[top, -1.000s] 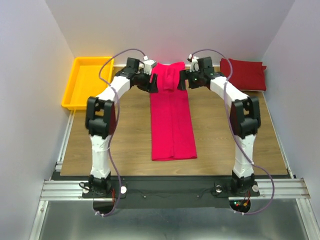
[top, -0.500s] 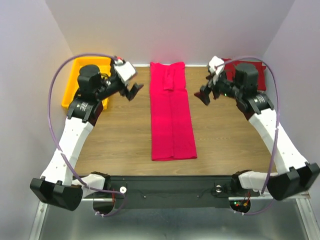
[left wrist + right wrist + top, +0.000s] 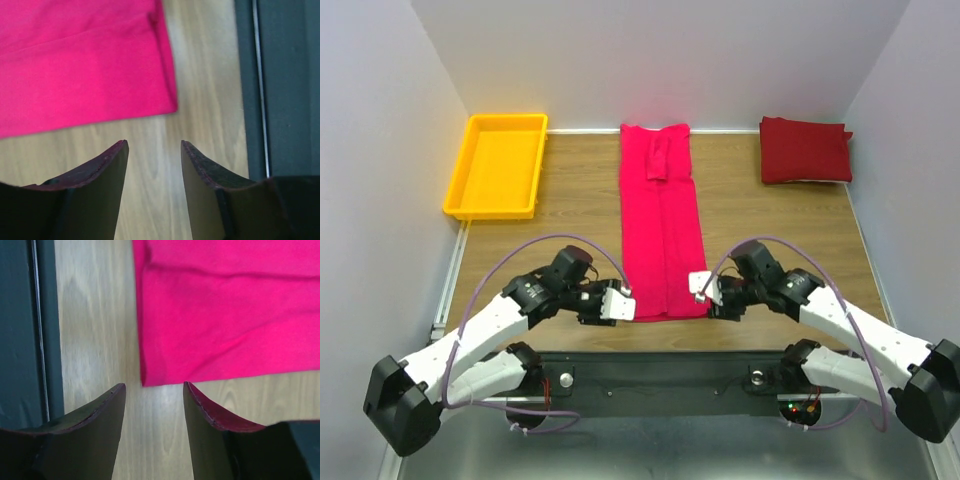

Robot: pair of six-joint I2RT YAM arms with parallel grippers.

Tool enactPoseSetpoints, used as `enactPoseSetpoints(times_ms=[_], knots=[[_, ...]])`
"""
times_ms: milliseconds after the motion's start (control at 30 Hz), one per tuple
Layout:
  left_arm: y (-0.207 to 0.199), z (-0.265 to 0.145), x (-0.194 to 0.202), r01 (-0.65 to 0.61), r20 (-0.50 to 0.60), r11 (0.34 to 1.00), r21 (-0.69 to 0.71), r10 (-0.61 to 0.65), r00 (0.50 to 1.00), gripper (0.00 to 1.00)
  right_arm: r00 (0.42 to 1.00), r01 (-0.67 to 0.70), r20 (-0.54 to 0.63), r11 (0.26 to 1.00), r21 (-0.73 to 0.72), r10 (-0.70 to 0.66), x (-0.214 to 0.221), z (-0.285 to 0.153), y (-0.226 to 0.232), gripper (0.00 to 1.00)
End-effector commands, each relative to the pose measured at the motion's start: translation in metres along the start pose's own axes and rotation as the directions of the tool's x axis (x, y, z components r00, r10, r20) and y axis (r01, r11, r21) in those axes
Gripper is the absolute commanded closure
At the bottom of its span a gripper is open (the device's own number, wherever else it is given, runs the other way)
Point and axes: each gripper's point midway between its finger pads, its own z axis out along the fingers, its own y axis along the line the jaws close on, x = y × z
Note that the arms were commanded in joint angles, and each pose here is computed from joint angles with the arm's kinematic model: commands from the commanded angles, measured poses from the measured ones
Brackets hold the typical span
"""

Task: Fold and stack the t-shirts
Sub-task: Fold the tshirt

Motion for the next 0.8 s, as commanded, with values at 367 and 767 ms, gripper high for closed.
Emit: enactPoseSetpoints(times_ms=[367, 767], knots=[[-0.012, 0.057, 0.002, -0.03, -0.032, 0.997, 0.069, 0.032, 0.999, 0.5, 0.962, 0.271, -0.014, 0.962, 0.029, -0.271, 0.041, 0.041, 0.004, 0.5], [-0.03, 0.078, 0.013, -0.016, -0.076, 0.987, 0.157, 0.028, 0.997, 0.5, 0.955, 0.294, -0.034, 0.956, -0.006, -0.294, 0.056, 0.052, 0.013, 0.55]])
